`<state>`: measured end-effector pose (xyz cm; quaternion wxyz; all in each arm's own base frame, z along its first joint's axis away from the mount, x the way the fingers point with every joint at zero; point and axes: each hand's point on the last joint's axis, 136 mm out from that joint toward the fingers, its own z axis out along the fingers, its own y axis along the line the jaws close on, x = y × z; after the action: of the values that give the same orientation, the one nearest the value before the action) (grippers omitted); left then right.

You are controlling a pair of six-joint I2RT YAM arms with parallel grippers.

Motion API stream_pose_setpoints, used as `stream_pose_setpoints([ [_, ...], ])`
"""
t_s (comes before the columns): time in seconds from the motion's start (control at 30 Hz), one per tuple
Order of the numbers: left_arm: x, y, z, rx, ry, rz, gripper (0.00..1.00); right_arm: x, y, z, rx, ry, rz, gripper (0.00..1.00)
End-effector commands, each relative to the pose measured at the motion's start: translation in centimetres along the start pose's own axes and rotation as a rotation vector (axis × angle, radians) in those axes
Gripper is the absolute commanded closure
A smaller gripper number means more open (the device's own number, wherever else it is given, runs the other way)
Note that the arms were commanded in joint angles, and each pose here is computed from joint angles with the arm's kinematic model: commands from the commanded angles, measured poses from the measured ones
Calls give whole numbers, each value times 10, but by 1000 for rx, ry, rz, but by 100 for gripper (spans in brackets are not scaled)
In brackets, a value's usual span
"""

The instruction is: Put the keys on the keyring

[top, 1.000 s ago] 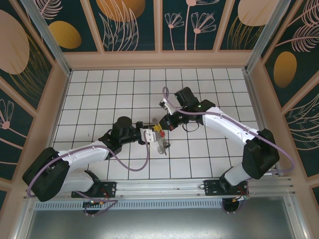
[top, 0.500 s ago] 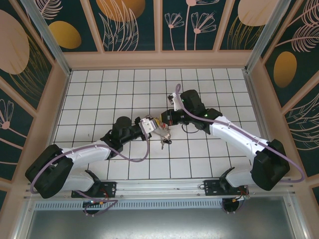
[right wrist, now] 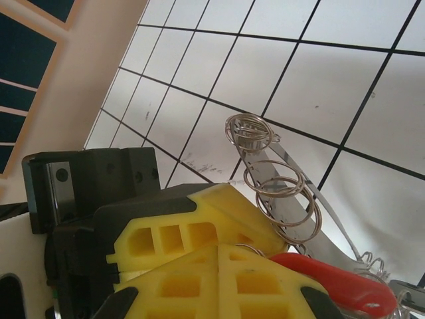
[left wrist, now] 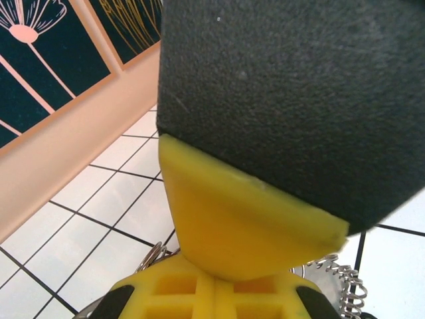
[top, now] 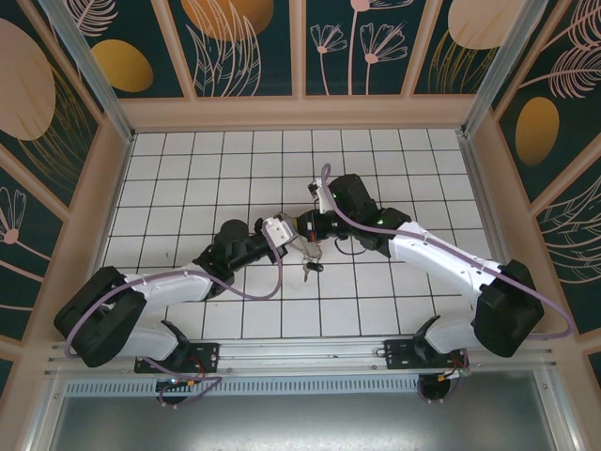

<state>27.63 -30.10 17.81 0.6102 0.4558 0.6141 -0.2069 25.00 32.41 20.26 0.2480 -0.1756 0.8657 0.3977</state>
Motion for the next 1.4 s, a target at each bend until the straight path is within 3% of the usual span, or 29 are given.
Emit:
stream_pose_setpoints([
  [0.0, -57, 30, -4, -116, -206, 16, 100, 21, 4, 4, 4, 93, 21, 100],
  [0.13, -64, 33, -7, -135, -242, 19, 100, 16, 7, 0, 9, 92, 10, 100],
  [0.23, -69, 35, -10, -147, -271, 30, 100, 11, 12, -6, 2, 77, -12, 89],
  [0.63, -76, 38, -20, -185, -327, 22, 100, -4, 23, -41, 12, -24, -128, 71],
  [1.07, -83, 38, -29, -206, -369, 58, 100, -53, 10, -98, 65, -218, -300, 64],
  [1.23, -84, 37, -31, -204, -375, 77, 100, -60, -7, -90, 152, -200, -426, 59],
  [1.37, -86, 35, -33, -195, -383, 93, 100, -64, 0, -80, 113, -202, -597, 52],
])
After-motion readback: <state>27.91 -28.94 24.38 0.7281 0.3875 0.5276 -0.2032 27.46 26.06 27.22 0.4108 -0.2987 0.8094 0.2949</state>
